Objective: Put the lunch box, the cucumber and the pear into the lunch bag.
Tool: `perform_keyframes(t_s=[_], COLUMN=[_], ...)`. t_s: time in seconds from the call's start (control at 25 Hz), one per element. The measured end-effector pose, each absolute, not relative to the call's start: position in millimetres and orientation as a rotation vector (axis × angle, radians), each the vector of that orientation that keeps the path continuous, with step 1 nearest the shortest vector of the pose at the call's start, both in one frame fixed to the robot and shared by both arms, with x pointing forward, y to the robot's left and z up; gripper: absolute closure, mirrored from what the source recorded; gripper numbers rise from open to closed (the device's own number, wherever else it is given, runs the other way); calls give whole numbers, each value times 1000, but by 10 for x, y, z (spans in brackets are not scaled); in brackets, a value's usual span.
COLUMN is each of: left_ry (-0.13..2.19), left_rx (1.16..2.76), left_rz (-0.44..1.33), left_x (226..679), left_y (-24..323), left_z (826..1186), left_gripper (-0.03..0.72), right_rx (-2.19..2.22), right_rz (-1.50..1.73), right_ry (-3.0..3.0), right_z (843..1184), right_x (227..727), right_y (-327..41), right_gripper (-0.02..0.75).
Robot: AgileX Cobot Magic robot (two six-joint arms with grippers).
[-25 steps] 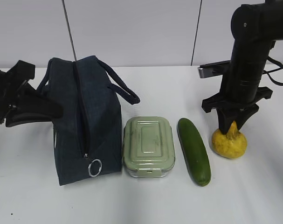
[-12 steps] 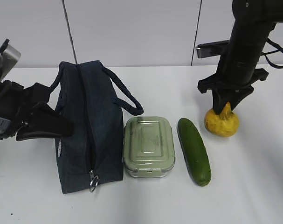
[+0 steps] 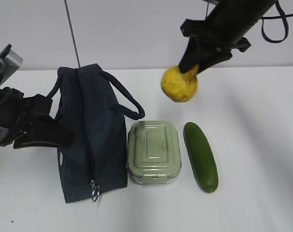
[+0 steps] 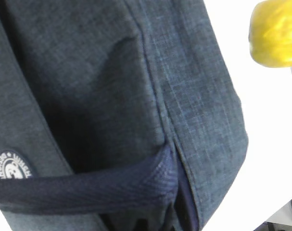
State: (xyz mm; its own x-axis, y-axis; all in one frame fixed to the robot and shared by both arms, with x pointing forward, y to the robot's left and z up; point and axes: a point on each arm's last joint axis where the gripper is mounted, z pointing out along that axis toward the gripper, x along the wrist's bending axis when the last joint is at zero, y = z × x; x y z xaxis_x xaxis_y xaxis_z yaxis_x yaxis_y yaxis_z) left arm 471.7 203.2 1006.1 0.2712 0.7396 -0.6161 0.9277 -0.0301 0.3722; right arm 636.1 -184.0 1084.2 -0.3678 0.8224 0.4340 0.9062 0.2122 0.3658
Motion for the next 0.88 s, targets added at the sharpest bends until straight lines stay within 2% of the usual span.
perform_keyframes(t_s=[0.16,0.4,0.64,0.88], left_ry=[1515,1520,1517,1504], left_rx=[1814,1809,1810,1820], left_rz=[-320,-304,-297,-290], left_x=[4720,4732,4735,4735], left_y=[2035,2040,2042,2042], left_z=[10060,10059,10059,10059], left_gripper=[701,701,701,701], right_rx=[-1448,-1222,-1251,-1339], right_rz=[-1124,-1325,-1389,-1333], right_ry=[-2189,-2165,-2135,-2025], right_z=[11006,11130,10883,10409], right_x=[6322,6230,6314,6512], right_y=[-1622,-1190,-764,-632], right_gripper=[477,477,477,477])
